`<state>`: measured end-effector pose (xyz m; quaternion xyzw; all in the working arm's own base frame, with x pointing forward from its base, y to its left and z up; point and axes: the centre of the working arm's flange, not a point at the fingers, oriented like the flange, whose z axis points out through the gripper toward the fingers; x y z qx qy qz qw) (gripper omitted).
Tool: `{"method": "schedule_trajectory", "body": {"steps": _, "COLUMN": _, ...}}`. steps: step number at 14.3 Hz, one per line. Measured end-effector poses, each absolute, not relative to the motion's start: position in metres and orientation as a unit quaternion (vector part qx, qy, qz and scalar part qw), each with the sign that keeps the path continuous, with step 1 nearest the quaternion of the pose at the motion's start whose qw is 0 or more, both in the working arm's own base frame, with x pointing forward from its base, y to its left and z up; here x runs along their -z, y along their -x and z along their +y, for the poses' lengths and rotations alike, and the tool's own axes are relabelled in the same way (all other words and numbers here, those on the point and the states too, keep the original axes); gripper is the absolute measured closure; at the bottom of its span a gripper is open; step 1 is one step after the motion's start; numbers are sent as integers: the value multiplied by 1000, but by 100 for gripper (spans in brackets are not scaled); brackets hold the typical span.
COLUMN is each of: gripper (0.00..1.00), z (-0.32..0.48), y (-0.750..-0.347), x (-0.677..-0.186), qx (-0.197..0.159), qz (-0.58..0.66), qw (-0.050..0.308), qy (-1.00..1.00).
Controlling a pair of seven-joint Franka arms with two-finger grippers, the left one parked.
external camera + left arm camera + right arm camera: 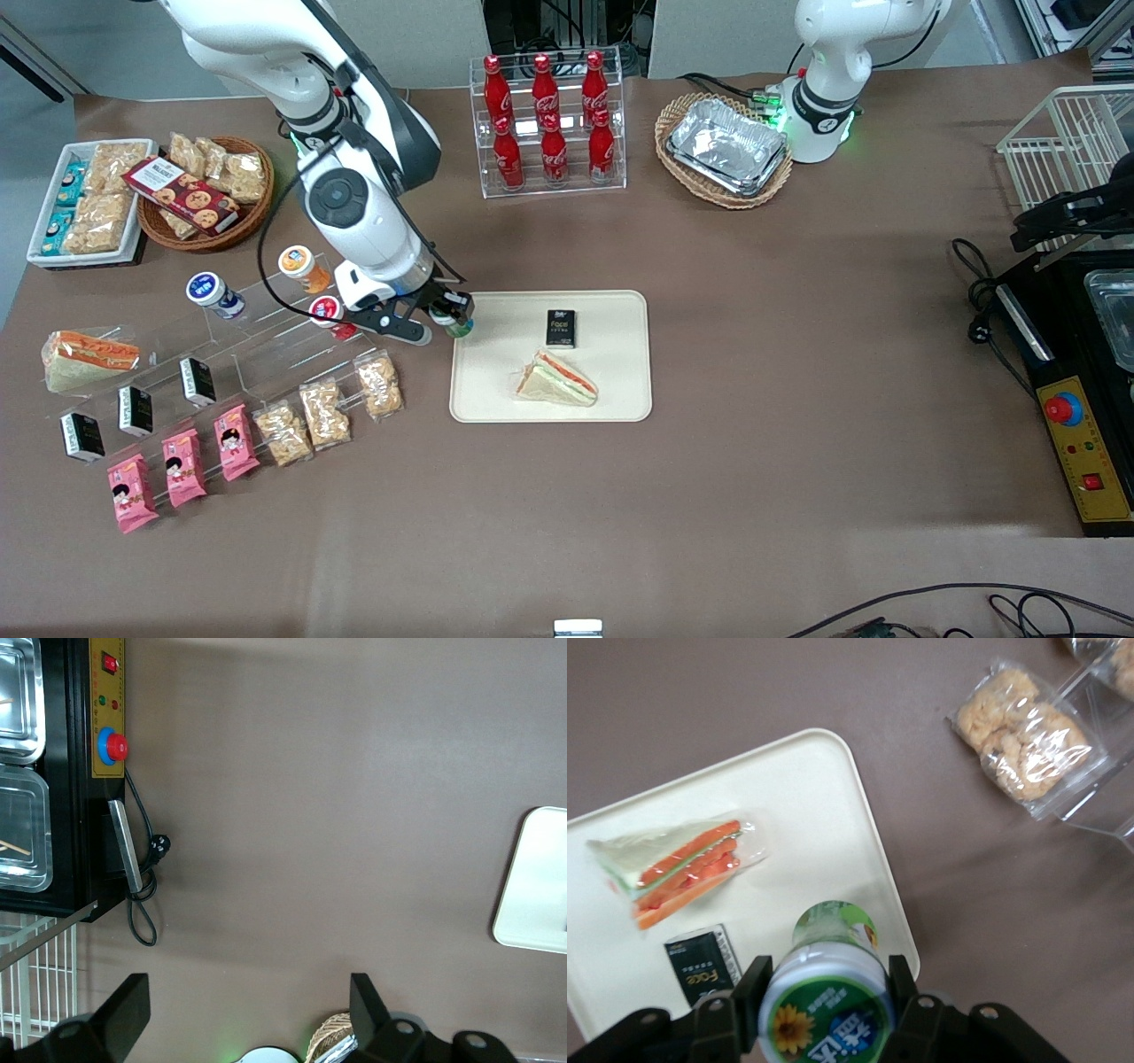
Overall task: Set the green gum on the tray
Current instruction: 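Carry the green gum bottle over to the cream tray, then lower the bottle onto the tray beside the black card and open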
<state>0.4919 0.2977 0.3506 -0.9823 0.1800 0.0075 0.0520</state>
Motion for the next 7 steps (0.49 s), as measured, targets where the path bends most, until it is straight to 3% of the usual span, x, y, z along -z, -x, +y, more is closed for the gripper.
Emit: {"method": "schedule_trajectory", "body": {"steps": 7, "gripper": 41, "z": 326, "y": -475, "x": -286, "qx": -12, "qz": 174, "qw": 30, "qy": 984}}
